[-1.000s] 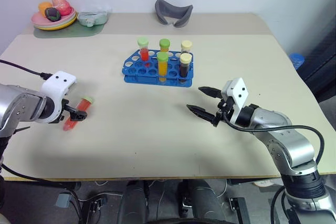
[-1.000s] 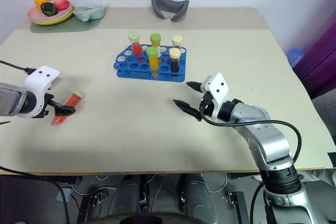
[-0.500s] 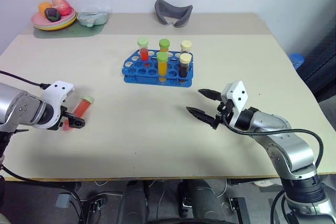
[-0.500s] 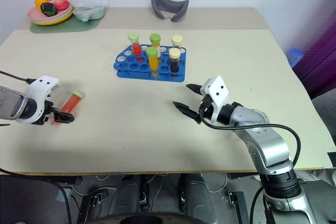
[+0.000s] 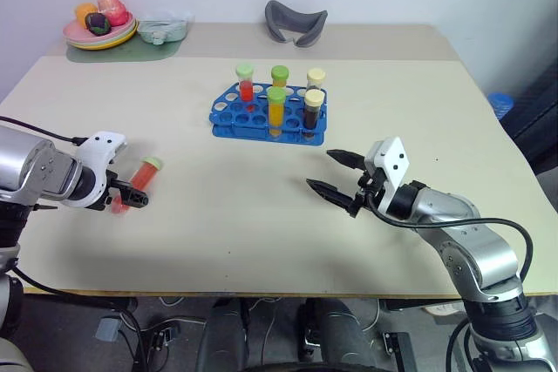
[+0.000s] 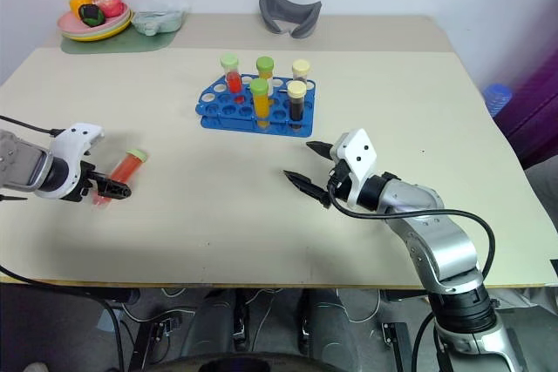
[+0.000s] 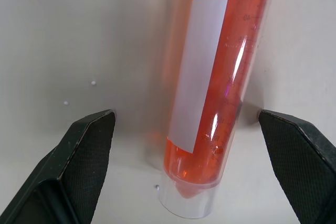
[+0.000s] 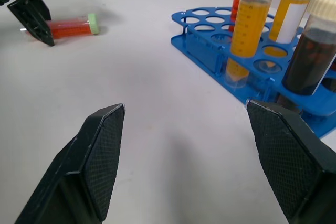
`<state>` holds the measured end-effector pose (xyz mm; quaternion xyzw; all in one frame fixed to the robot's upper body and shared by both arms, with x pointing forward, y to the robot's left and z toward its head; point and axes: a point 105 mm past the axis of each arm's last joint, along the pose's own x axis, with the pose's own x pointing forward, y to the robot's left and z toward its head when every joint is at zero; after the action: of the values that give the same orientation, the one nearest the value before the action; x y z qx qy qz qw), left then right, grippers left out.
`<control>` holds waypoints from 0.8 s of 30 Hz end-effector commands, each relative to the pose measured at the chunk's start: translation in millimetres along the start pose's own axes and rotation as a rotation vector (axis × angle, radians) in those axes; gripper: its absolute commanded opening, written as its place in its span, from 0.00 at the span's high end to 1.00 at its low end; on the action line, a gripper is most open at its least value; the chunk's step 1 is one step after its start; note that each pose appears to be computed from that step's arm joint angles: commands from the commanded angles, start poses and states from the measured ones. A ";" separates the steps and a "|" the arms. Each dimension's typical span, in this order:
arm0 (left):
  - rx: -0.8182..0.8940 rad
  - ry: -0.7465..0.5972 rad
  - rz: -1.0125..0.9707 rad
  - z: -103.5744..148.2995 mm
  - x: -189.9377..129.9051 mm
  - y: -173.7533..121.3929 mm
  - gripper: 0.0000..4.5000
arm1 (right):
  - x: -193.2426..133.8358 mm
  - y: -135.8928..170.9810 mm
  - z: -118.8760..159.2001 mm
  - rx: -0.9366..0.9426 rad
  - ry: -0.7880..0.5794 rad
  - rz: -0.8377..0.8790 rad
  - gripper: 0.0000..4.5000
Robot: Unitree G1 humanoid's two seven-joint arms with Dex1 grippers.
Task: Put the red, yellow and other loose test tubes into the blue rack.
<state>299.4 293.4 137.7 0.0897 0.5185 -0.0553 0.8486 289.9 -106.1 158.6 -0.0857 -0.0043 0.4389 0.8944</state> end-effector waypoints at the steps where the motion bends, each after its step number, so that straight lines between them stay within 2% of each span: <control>1: -0.008 0.039 0.013 -2.9 8.5 0.3 0.02 | 1.4 6.1 14.0 -0.037 -0.044 0.018 0.16; 9: -0.029 0.060 -0.027 -2.6 14.2 -3.0 0.02 | 1.8 5.8 15.1 -0.041 -0.045 0.019 0.16; 12: -0.028 0.063 -0.032 -3.1 15.9 -3.5 0.21 | 1.1 6.3 14.9 -0.041 -0.044 0.018 0.16; 16: -0.020 0.049 -0.018 -0.3 16.5 -1.9 0.61 | 1.3 6.3 15.2 -0.041 -0.044 0.018 0.16; 22: -0.010 0.024 -0.006 3.9 14.1 -1.4 0.61 | 1.5 6.0 15.4 -0.043 -0.044 0.018 0.16; 24: -0.007 0.006 -0.004 6.3 11.4 -1.2 0.74 | 1.7 6.0 15.6 -0.044 -0.045 0.020 0.16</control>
<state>312.2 289.2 136.8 0.0854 0.5130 -0.0613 0.8519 289.7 -104.4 157.6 -0.0851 -0.0024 0.4402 0.8939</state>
